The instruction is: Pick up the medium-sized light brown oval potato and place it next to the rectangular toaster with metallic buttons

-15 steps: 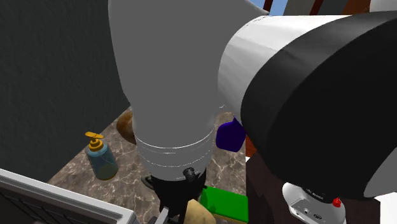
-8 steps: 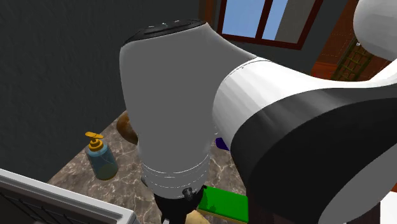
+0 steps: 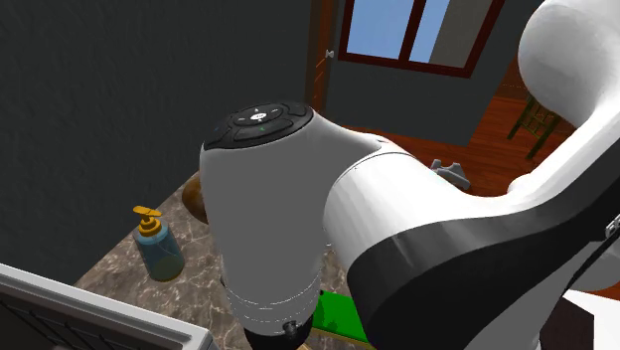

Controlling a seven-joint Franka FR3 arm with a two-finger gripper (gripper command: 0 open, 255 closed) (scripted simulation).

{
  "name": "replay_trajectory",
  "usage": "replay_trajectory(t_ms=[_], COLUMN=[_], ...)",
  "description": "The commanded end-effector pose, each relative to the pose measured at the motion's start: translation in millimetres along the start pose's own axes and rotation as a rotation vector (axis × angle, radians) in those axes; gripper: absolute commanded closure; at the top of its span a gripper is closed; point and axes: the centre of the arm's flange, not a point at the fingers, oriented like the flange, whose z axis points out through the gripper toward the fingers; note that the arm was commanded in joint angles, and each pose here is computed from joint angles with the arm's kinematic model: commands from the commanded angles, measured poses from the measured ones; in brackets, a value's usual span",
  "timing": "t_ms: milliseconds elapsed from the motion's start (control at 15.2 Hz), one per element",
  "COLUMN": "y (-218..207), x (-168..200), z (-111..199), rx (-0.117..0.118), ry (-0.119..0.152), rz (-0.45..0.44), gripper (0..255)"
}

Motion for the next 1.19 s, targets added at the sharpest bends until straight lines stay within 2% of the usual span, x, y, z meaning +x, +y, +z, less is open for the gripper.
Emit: replay_trajectory(t_ms=[0,528,1056,1122], y=[0.9,3.2,3.2,3.3], x=[0.9,5.4,5.6,5.6], z=[10.1,52.0,53.4,53.4], rx=[0.000,0.000,0.000,0.000], ry=[0.001,0.001,0.001,0.001], rz=[0.000,0.000,0.000,0.000], gripper=[255,255,255,0])
